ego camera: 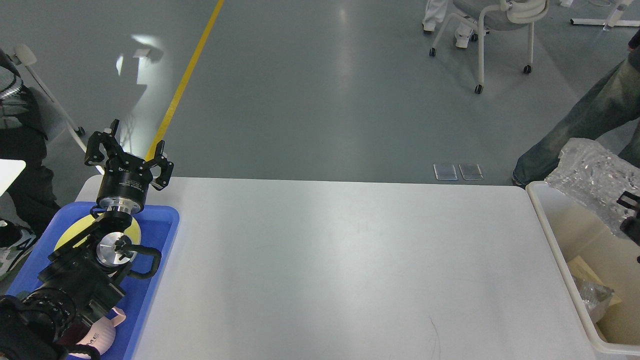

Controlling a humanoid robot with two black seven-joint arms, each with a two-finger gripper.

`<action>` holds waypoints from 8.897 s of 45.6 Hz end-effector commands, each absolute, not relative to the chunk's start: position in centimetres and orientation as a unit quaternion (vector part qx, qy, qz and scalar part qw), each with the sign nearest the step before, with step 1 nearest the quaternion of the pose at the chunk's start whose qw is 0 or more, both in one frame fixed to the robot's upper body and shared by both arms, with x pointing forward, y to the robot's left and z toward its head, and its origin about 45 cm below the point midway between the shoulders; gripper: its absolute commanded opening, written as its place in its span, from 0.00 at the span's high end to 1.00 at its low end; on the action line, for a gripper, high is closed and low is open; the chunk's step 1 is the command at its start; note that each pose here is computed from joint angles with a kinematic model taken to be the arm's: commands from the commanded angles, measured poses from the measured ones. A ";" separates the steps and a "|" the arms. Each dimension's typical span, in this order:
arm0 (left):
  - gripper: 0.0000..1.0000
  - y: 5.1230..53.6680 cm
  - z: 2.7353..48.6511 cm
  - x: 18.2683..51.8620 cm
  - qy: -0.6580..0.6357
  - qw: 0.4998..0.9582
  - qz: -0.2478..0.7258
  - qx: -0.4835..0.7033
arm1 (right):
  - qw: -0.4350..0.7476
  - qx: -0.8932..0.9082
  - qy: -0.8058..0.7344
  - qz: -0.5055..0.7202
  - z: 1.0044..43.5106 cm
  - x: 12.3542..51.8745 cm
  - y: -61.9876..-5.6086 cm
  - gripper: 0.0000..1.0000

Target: Tidy desktop

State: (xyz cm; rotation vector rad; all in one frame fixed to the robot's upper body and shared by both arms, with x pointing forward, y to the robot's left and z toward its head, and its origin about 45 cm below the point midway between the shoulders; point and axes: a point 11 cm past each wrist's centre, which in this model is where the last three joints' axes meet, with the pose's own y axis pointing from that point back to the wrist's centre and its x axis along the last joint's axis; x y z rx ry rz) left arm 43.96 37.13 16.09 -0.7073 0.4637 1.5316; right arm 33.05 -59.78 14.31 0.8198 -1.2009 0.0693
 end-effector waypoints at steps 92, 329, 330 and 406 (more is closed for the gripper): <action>0.03 37.0 16.1 44.0 0.204 0.642 0.671 -0.311 | -0.088 0.647 -0.633 -0.415 24.1 52.2 -28.3 0.00; 0.03 37.0 16.1 43.9 0.204 0.645 0.666 -0.314 | -0.142 0.679 -0.623 -0.360 10.3 44.2 -18.6 0.00; 0.03 37.0 16.1 43.9 0.204 0.645 0.666 -0.314 | -0.142 0.679 -0.623 -0.360 10.3 44.2 -18.6 0.00; 0.03 37.0 16.1 43.9 0.205 0.645 0.666 -0.315 | -0.140 0.680 -0.623 -0.360 10.3 44.1 -18.6 0.00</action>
